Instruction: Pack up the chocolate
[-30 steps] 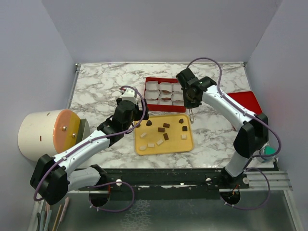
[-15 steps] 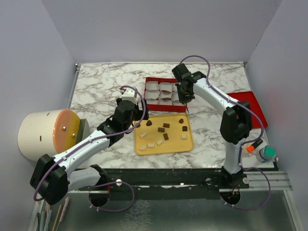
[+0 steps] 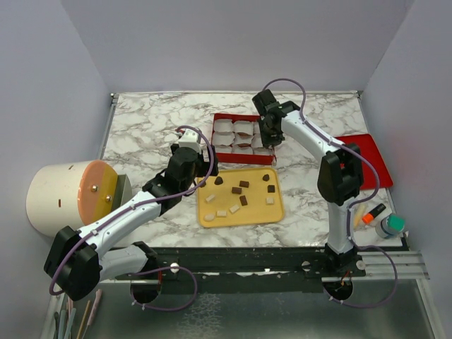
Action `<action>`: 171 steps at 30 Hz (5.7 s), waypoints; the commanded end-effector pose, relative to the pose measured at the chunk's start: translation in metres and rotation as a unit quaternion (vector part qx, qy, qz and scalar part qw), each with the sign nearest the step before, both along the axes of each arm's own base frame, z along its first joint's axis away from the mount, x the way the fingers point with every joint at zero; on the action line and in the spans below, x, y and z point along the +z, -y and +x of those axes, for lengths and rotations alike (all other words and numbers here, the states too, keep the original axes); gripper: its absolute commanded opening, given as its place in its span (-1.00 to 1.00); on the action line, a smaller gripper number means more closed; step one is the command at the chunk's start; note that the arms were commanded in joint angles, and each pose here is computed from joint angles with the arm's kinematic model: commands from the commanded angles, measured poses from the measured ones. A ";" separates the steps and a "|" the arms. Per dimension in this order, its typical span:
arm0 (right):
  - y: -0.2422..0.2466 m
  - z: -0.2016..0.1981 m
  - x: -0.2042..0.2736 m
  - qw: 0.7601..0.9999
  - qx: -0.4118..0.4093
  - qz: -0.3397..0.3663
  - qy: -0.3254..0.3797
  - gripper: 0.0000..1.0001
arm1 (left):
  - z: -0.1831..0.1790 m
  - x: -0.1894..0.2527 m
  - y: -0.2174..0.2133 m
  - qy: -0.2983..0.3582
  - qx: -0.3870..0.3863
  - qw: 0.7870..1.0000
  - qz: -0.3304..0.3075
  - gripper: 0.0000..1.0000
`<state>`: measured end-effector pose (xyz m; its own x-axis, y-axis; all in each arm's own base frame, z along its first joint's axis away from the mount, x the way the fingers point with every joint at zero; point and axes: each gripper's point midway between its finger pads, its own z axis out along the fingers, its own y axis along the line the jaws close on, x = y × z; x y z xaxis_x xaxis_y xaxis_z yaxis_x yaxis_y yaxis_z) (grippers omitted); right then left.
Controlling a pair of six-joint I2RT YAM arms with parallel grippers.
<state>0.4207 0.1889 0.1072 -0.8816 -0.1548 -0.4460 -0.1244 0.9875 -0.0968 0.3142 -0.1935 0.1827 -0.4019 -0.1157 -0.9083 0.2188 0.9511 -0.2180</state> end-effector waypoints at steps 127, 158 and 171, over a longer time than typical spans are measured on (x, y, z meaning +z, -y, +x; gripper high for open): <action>-0.010 -0.207 0.028 0.987 0.118 0.097 -0.045 -0.25 | 0.003 -0.015 0.005 -0.013 -0.006 1.000 0.010 0.75; -0.052 -0.302 0.003 0.976 0.185 0.043 -0.104 -0.23 | 0.001 -0.021 0.006 -0.020 -0.009 1.000 0.013 0.73; -0.039 -0.296 -0.001 0.983 0.159 0.002 -0.093 -0.23 | 0.000 -0.024 0.008 -0.025 -0.011 1.000 0.012 0.73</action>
<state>0.1214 0.2302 0.1055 -0.8527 -0.4405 -0.2810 -0.4590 0.8884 0.0001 0.3174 -0.1969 0.1640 -0.4379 -0.0846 -0.8950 0.2153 0.9567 -0.1958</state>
